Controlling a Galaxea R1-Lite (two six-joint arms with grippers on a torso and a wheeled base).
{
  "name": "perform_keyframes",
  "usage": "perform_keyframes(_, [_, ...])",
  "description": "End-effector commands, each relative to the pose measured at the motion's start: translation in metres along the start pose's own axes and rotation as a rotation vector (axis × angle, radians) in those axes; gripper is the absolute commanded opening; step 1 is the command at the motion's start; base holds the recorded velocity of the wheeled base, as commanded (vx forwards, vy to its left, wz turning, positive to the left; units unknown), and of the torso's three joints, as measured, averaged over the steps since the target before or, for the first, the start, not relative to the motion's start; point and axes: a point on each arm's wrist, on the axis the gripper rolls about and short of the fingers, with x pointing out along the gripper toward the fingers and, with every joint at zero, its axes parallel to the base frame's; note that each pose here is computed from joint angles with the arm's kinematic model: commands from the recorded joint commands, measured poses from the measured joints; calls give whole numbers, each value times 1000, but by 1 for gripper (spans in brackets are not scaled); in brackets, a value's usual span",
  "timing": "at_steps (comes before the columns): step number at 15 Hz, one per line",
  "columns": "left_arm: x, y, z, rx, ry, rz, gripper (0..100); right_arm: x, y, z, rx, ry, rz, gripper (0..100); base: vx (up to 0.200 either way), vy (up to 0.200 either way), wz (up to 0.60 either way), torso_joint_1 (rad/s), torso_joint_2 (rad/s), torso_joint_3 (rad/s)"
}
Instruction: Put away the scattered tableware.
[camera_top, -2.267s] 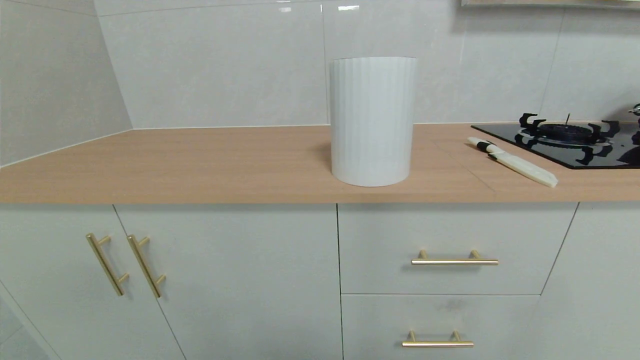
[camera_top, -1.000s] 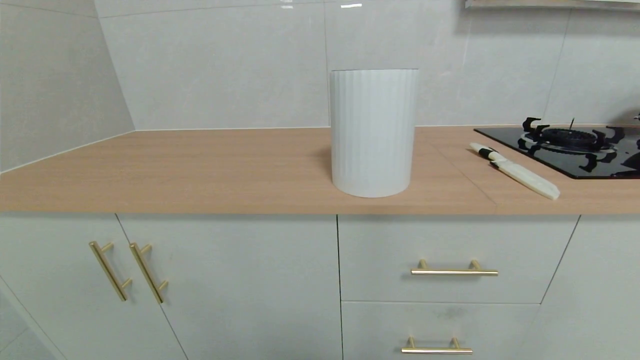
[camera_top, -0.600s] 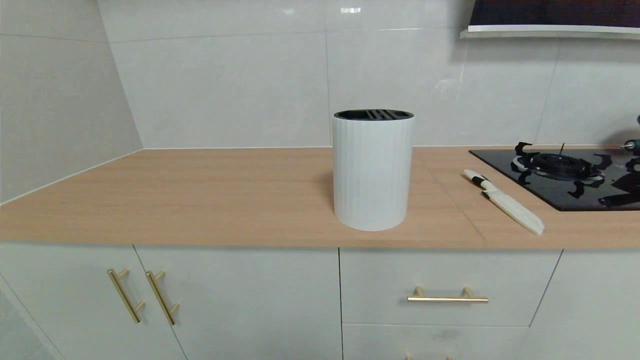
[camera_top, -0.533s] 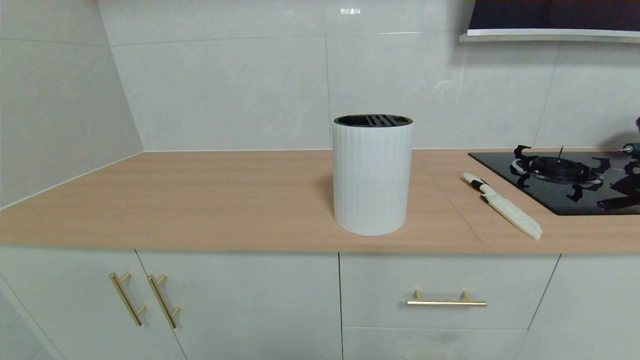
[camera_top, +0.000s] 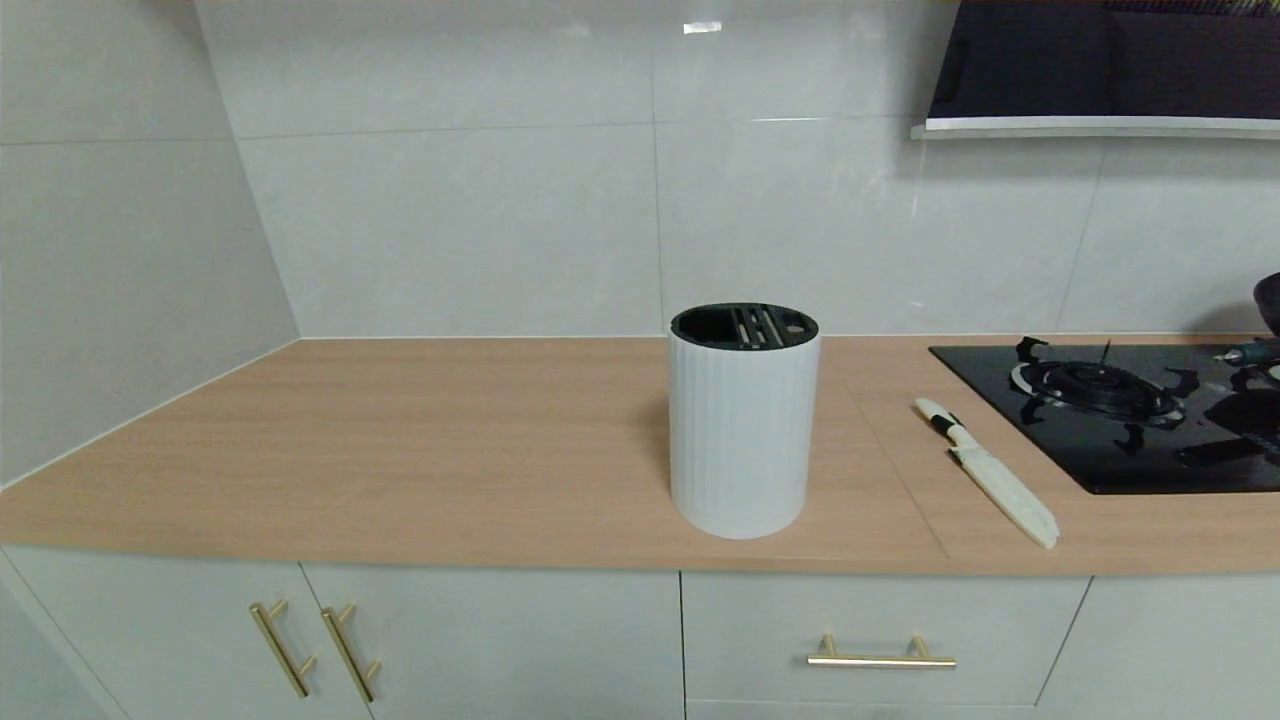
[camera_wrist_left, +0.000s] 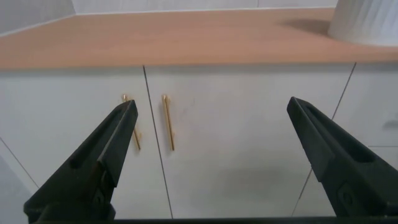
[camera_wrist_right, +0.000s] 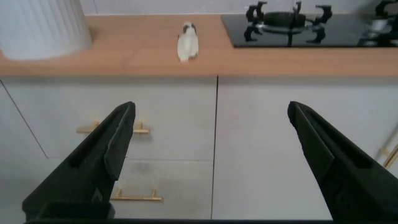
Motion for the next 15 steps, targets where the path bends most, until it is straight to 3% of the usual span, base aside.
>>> perform_keyframes(1, [0, 0, 0, -1, 0, 0, 100, 0, 0, 0, -1, 3, 0, 100, 0, 0, 0, 222, -510, -281])
perform_keyframes(15, [0, 0, 0, 0, 0, 0, 100, 0, 0, 0, 0, 1, 0, 100, 0, 0, 0, 258, -553, -296])
